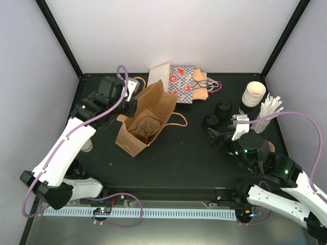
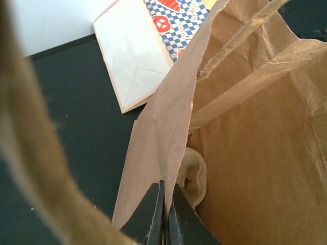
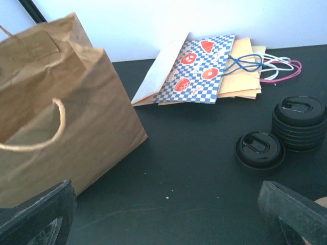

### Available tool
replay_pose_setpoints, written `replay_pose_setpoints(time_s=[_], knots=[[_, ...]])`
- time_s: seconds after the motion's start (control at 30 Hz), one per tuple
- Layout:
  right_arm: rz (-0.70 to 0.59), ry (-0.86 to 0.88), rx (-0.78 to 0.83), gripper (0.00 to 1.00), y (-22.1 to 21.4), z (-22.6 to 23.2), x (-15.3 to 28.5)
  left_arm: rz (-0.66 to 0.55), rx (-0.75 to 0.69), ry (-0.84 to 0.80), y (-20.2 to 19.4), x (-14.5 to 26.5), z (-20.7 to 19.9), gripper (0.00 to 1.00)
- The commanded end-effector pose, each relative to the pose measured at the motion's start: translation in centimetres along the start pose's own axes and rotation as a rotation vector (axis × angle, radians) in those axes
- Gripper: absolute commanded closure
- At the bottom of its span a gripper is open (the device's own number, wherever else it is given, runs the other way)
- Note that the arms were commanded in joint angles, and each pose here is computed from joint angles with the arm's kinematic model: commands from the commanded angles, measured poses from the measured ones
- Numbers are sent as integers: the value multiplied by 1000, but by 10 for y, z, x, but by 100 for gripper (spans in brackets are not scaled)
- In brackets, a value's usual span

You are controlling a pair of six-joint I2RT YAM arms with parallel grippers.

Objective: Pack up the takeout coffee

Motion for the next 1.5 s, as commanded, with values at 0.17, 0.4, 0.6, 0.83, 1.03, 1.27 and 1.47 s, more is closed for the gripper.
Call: replay_pose_setpoints(time_s=[0.17,0.4,0.6,0.83,1.03,1.27,1.47], knots=[[64,-15,11,0,-16,1,-19,-42,183,-80,15,-16,51,98],[118,-17,32,0,-25,6,-32,-19,271,-89,10,-37,79,98],[141,-16,42,0,-30,7,-39,21,309,-87,2,-48,91,98],[160,-13,53,0,-32,10,-44,15,310,-67,-1,-44,94,82],[168,-16,68,0,-32,12,-46,-34,285,-26,2,-23,93,42],[185,-22,81,0,-34,15,-51,-167,252,35,4,32,84,2],[197,-26,94,0,-34,17,-55,-221,264,100,-6,77,74,1]])
Point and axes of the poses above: each gripper's point midway between its finger pads, its own x axis back along the fingers, its own z axis along the line the jaws close on, y = z × x, the point moved 10 cm from there along x, back along the fingers, and after that the axes turned 9 degrees about -x, right-handed, at the moved point
